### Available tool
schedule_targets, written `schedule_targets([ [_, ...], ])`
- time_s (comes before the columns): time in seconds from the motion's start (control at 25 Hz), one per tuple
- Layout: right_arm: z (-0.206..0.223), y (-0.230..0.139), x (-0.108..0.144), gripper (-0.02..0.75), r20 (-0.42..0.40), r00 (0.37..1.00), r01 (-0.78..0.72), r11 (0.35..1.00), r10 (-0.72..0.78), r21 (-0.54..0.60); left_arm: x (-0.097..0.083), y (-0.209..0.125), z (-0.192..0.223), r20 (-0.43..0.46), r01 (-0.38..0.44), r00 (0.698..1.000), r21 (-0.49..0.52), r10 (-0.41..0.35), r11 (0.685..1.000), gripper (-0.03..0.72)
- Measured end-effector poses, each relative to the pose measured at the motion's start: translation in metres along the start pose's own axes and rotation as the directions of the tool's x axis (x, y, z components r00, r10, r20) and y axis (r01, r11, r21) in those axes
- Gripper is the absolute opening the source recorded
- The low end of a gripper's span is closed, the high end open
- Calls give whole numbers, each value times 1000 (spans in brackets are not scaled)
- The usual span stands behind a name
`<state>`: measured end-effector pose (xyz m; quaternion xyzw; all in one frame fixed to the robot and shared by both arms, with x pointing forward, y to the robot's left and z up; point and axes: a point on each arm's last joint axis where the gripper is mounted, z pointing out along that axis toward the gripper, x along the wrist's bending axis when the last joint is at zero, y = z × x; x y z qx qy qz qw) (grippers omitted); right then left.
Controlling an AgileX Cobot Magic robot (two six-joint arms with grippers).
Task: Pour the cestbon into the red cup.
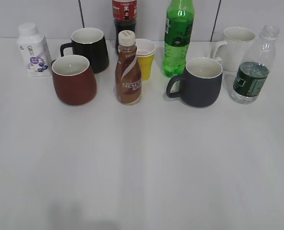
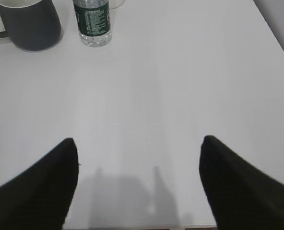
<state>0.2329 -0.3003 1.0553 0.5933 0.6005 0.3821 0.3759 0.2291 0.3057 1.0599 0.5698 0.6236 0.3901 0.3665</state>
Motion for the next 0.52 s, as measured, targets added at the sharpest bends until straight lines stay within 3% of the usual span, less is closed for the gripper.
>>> schedule_targets([
  [0.52, 0, 0, 0, 589, 0, 1000, 0, 1000, 0, 0, 0, 0, 0, 0, 0, 1000, 0, 0, 1000, 246],
])
